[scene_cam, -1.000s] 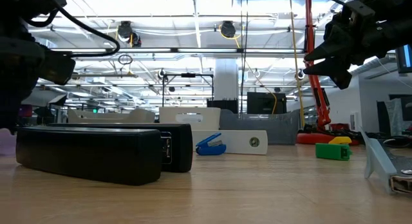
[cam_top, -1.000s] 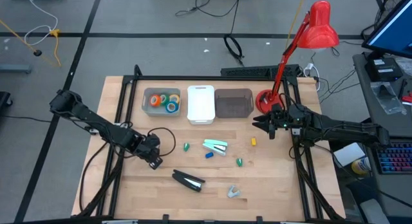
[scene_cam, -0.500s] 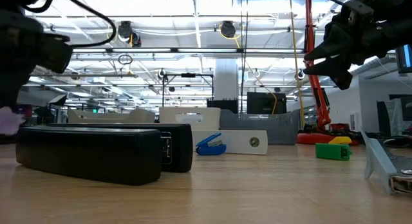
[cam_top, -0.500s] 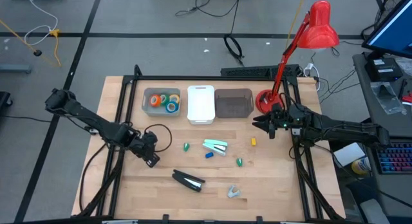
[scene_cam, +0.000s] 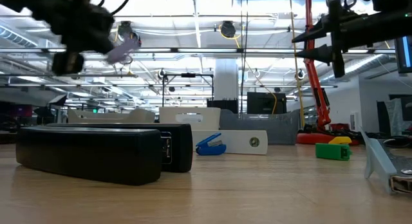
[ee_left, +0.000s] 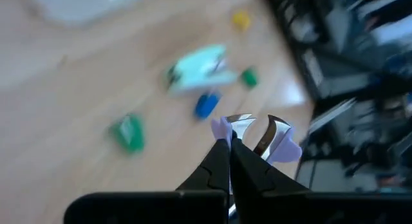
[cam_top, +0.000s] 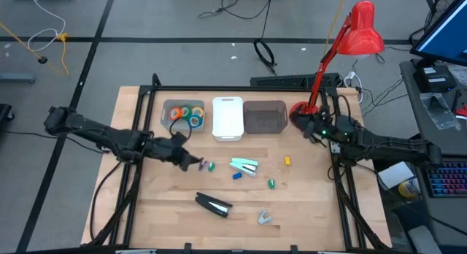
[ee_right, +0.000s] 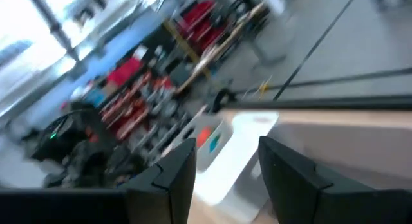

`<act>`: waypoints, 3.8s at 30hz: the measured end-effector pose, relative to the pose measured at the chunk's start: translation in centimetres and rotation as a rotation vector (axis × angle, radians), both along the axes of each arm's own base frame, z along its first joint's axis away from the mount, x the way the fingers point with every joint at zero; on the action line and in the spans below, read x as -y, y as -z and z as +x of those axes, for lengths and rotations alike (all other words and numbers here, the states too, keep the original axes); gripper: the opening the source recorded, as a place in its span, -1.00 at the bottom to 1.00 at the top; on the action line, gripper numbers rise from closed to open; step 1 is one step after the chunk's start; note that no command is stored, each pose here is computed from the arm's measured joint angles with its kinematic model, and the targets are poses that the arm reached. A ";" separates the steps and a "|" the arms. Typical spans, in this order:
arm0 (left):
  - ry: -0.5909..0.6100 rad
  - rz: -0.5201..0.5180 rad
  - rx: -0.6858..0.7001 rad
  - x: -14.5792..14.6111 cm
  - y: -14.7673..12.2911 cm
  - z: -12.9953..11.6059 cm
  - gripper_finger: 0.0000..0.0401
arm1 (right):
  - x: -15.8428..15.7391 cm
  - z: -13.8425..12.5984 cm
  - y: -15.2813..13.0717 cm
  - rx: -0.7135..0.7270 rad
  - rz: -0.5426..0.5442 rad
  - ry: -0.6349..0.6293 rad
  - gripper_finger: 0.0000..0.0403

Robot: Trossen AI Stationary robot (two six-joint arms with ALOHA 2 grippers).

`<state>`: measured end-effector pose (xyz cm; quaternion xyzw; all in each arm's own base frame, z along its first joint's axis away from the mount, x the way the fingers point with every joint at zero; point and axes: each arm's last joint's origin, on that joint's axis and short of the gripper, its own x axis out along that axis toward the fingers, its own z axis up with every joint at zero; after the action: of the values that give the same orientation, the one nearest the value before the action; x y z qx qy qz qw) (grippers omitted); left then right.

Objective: Pick and place Stapler, Stapler remover, tape
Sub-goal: Put the purple staple remover into the black bin

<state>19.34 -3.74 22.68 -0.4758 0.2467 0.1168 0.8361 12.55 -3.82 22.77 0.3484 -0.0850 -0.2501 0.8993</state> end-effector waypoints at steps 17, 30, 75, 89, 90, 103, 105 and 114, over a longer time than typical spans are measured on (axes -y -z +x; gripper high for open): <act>-0.057 0.038 0.335 -5.2 -1.0 7.0 -1.00 | -1.2 5.0 -0.5 0.143 -0.251 -0.413 -0.23; 0.080 0.213 0.325 -7.6 -5.1 13.7 -1.00 | -1.3 7.4 1.0 0.164 -0.250 -0.436 0.02; 0.080 0.267 0.312 -10.3 -5.2 18.6 -1.00 | -2.1 7.8 1.5 0.122 -0.310 -0.419 0.28; 0.065 0.247 0.319 -10.3 -4.3 19.3 -1.00 | -2.0 7.8 1.6 0.107 -0.298 -0.394 0.08; 0.064 0.243 0.320 -10.3 -4.3 19.4 -1.00 | -2.0 7.8 1.6 0.106 -0.296 -0.394 0.05; 0.064 0.241 0.316 -10.3 -4.2 19.4 -1.00 | -2.0 7.8 1.7 0.104 -0.293 -0.394 -0.39; 0.064 0.241 0.317 -10.3 -4.2 19.4 -1.00 | -2.0 7.8 1.7 0.104 -0.293 -0.394 -0.48; 0.067 0.242 0.317 -10.3 -4.2 19.4 -1.00 | -2.0 7.8 1.7 0.103 -0.293 -0.393 -0.94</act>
<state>38.72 6.55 26.90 -0.3756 0.1119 0.0413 0.9191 20.34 -1.86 21.09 0.2365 -0.0968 -0.0373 0.9661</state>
